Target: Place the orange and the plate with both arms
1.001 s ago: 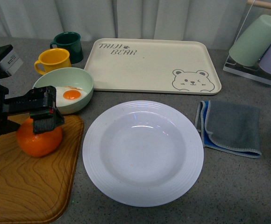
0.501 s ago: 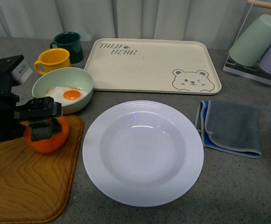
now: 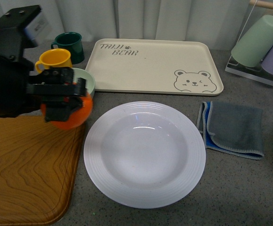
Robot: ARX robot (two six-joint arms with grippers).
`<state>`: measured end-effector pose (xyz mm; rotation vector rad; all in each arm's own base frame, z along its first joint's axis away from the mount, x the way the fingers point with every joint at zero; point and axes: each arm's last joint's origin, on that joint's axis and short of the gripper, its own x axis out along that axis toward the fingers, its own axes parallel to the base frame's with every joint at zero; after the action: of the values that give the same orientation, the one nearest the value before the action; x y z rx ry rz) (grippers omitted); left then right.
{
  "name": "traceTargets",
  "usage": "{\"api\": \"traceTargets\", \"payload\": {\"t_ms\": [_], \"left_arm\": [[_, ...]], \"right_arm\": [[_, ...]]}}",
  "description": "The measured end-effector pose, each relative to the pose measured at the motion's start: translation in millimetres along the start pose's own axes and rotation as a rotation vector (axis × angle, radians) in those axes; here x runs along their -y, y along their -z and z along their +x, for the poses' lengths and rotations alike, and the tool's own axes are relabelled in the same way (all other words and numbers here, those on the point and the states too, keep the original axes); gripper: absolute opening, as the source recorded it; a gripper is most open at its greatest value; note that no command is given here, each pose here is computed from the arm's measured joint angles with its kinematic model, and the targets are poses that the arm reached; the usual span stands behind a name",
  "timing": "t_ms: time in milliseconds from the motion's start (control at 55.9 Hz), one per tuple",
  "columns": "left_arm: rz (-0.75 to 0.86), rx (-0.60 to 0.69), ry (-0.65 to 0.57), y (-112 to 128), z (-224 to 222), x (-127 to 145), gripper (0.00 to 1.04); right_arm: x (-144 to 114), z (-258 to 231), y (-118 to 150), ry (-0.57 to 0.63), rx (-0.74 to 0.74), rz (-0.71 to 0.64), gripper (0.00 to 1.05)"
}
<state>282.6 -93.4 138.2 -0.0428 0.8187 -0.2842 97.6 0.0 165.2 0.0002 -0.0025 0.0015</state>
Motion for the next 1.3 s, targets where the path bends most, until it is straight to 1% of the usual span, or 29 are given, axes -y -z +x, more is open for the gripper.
{"api": "traceTargets", "payload": {"t_ms": [107,197,340,501,679,894,1162,1180,1198,1251,1305], "left_arm": [[0.076,0.061,0.046,1,5,27,0.54],[0.126,0.079,0.065,6,14,44,0.54],[0.184,0.1,0.062,14,31,60,0.54],[0.216,0.103,0.057,18,47,66,0.54],[0.246,0.072,0.056,27,62,70,0.54],[0.328,0.017,0.073,44,73,78,0.53],[0.338,0.007,0.065,49,78,77,0.53],[0.34,0.007,0.064,49,78,77,0.54],[0.34,0.006,0.066,49,78,77,0.57],[0.343,-0.004,0.073,50,77,77,0.71],[0.347,-0.01,0.086,51,77,77,0.81]], "right_arm": [[0,0,0,0.0,0.0,0.0,0.95],[0,0,0,0.0,0.0,0.0,0.95],[0,0,0,0.0,0.0,0.0,0.95],[0,0,0,0.0,0.0,0.0,0.95],[0,0,0,0.0,0.0,0.0,0.95],[0,0,0,0.0,0.0,0.0,0.95],[0,0,0,0.0,0.0,0.0,0.95],[0,0,0,0.0,0.0,0.0,0.95],[0,0,0,0.0,0.0,0.0,0.95],[0,0,0,0.0,0.0,0.0,0.95],[0,0,0,0.0,0.0,0.0,0.95]]}}
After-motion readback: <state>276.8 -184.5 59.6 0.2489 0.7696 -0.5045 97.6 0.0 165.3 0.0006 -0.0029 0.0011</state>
